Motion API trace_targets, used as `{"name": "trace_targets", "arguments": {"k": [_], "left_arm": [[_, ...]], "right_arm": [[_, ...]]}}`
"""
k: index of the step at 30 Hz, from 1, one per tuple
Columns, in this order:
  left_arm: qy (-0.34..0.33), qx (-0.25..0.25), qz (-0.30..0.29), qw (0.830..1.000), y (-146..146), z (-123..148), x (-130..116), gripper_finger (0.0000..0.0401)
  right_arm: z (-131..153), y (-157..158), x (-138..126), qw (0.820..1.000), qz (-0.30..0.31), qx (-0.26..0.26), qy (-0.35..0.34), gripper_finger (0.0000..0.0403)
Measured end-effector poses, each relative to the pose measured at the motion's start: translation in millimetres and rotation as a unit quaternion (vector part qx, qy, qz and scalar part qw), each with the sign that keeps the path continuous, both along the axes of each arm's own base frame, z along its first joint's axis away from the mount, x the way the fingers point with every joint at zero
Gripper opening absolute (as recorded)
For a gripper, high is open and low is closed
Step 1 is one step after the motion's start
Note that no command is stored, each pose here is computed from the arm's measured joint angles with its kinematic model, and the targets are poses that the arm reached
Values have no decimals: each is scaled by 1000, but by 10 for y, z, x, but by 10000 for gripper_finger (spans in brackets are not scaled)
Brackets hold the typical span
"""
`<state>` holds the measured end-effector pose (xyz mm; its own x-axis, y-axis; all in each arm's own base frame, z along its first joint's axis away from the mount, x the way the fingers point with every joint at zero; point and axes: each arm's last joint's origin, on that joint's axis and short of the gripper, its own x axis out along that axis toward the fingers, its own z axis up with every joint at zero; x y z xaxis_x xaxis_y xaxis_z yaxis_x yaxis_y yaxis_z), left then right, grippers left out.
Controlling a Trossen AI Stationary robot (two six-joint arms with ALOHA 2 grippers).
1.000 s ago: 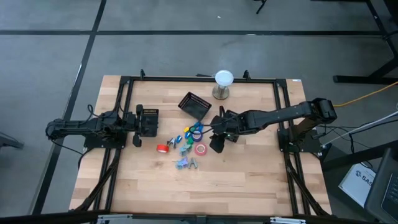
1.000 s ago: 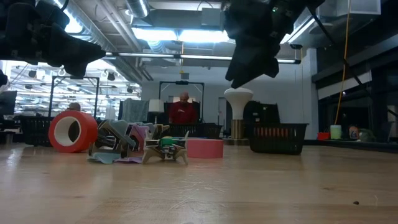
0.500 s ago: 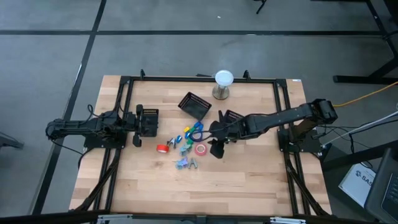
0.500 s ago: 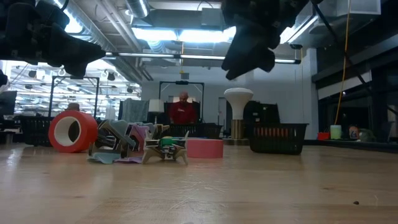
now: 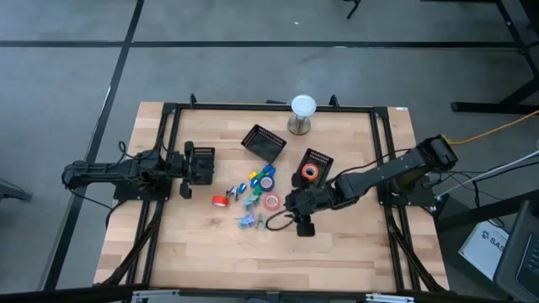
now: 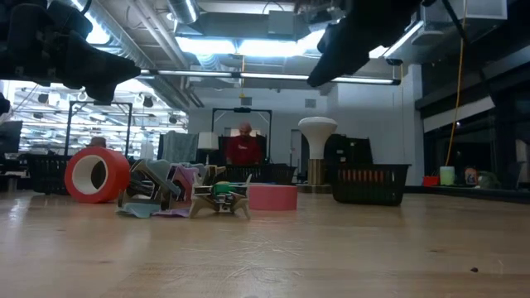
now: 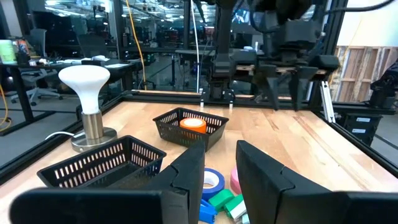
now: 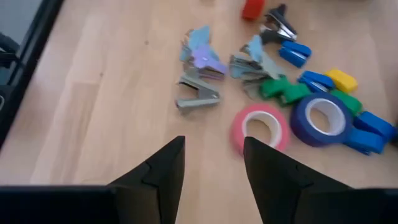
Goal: Pick and place Stapler, Stapler remover, tape
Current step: Put the pink tape into the right black bin
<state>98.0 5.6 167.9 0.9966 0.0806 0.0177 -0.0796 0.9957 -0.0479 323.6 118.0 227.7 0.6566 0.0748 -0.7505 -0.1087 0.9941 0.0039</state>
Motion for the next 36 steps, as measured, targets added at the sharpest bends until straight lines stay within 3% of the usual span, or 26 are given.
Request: {"name": "trace_targets", "arguments": {"k": [9,19,26,36], "left_arm": [[0,0,0,1000,0,0,0,88],[0,0,0,1000,0,0,0,88],[0,0,0,1000,0,0,0,88],[0,0,0,1000,0,0,0,88]], "right_arm": [[-349,50,186,998,49,-50,11,168],[-359,-214,298,996,83,-38,8,167],[-361,-489,360,994,83,-73,7,167],[-338,-433,385,994,71,-79,-16,167]]}}
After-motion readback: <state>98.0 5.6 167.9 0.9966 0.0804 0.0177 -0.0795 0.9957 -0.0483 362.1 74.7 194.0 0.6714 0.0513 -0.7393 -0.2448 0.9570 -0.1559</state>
